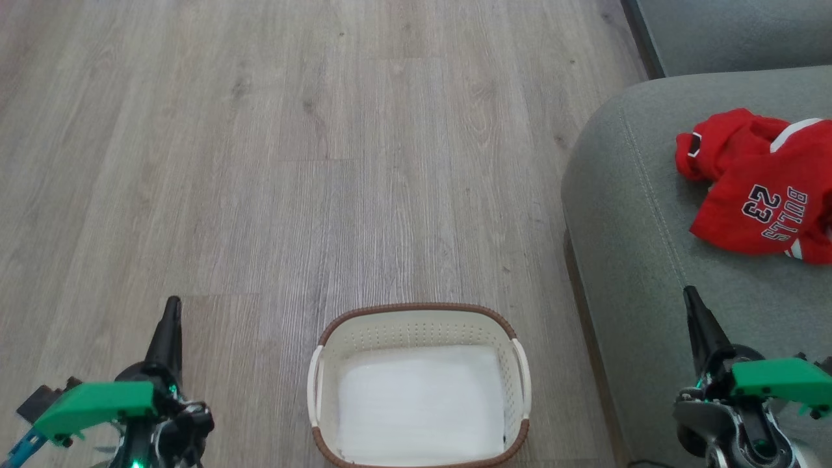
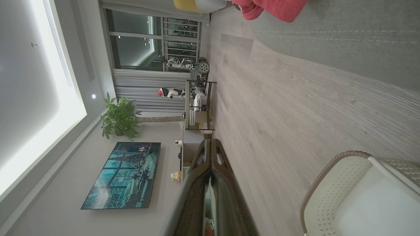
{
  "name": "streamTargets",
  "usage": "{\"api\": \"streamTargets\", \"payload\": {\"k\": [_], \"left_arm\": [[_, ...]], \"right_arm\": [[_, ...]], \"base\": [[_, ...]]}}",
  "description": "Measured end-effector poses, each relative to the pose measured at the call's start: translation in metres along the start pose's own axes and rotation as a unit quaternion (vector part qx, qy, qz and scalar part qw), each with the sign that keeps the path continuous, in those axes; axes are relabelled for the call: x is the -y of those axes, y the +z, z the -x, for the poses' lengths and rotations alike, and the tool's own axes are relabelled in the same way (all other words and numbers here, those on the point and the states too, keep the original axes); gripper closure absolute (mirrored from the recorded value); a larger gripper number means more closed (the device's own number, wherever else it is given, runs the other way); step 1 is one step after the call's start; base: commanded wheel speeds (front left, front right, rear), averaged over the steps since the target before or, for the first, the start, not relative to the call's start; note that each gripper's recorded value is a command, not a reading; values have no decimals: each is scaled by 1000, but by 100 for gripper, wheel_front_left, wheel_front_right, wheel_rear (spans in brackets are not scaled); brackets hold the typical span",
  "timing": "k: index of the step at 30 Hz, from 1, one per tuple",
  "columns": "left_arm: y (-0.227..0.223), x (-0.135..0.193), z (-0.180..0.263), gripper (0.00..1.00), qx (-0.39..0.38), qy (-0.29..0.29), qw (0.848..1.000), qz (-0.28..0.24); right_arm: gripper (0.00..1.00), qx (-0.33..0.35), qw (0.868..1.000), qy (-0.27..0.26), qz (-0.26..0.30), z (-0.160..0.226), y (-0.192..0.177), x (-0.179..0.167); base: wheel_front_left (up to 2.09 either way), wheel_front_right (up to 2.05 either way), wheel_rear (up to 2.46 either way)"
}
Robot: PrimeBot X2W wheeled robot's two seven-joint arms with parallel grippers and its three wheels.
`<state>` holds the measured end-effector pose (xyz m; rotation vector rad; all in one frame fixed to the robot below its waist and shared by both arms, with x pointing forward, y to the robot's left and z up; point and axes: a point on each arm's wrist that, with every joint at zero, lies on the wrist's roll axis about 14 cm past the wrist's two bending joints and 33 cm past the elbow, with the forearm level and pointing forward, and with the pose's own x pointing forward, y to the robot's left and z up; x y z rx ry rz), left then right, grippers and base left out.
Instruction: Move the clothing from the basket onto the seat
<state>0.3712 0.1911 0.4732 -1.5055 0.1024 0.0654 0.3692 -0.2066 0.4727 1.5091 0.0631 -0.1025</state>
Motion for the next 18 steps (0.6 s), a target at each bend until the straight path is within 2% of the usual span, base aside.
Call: {"api": "streamTargets", "payload": {"k": [6, 18], "left_arm": [[-1, 2, -1, 100, -1, -5, 1000, 31], [-1, 6, -4, 100, -1, -10, 999, 33]], "right_arm": [[100, 0, 1000, 9, -29, -3, 2, -6], [100, 3, 999, 11, -30, -4, 3, -7]], "base": [[0, 0, 0], [0, 0, 0]]}}
